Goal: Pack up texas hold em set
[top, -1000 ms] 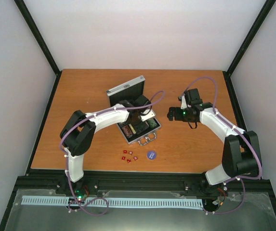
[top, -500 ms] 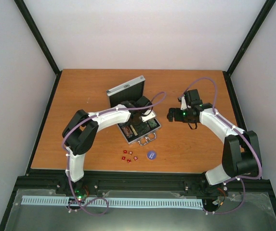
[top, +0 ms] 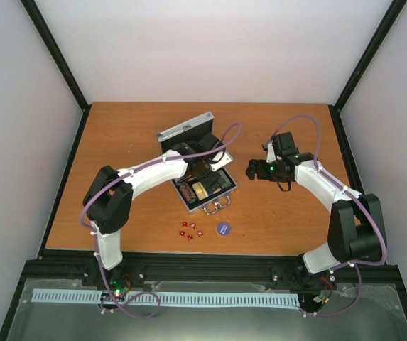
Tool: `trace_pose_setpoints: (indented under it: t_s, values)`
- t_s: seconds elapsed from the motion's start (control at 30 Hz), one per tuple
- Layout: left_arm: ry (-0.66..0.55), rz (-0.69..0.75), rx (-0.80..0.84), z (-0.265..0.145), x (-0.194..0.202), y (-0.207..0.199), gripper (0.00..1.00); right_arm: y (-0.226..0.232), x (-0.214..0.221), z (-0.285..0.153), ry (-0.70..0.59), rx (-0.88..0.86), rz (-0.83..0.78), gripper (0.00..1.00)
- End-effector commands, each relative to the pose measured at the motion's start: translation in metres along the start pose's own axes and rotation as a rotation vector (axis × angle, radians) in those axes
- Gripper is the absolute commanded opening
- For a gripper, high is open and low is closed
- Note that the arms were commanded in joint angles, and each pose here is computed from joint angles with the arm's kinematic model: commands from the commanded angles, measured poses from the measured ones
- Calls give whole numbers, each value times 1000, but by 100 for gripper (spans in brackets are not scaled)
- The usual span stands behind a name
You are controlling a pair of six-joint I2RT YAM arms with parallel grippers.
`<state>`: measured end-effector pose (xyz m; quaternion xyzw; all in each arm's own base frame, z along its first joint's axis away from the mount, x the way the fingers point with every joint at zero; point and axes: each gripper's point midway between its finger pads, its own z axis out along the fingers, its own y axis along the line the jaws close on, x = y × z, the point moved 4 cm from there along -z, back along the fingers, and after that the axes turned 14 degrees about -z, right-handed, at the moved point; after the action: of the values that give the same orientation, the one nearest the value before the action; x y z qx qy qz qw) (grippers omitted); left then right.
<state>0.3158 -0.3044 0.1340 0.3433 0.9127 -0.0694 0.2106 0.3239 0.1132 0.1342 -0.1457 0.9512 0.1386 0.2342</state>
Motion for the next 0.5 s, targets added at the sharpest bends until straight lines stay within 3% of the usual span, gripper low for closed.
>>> trace_pose_setpoints:
  t_s: [0.0,0.13,0.47]
  values:
    - [-41,-89,-24,-8,-11,12,97,0,0,-4,-22,-10,-5,100]
    - [-24,-220,58,1,-9,29,95,0,0,-3,-21,-11,-5,100]
    - [53,-329,258,-1,3,24,63,-1,1,-2,-14,-5,2,100]
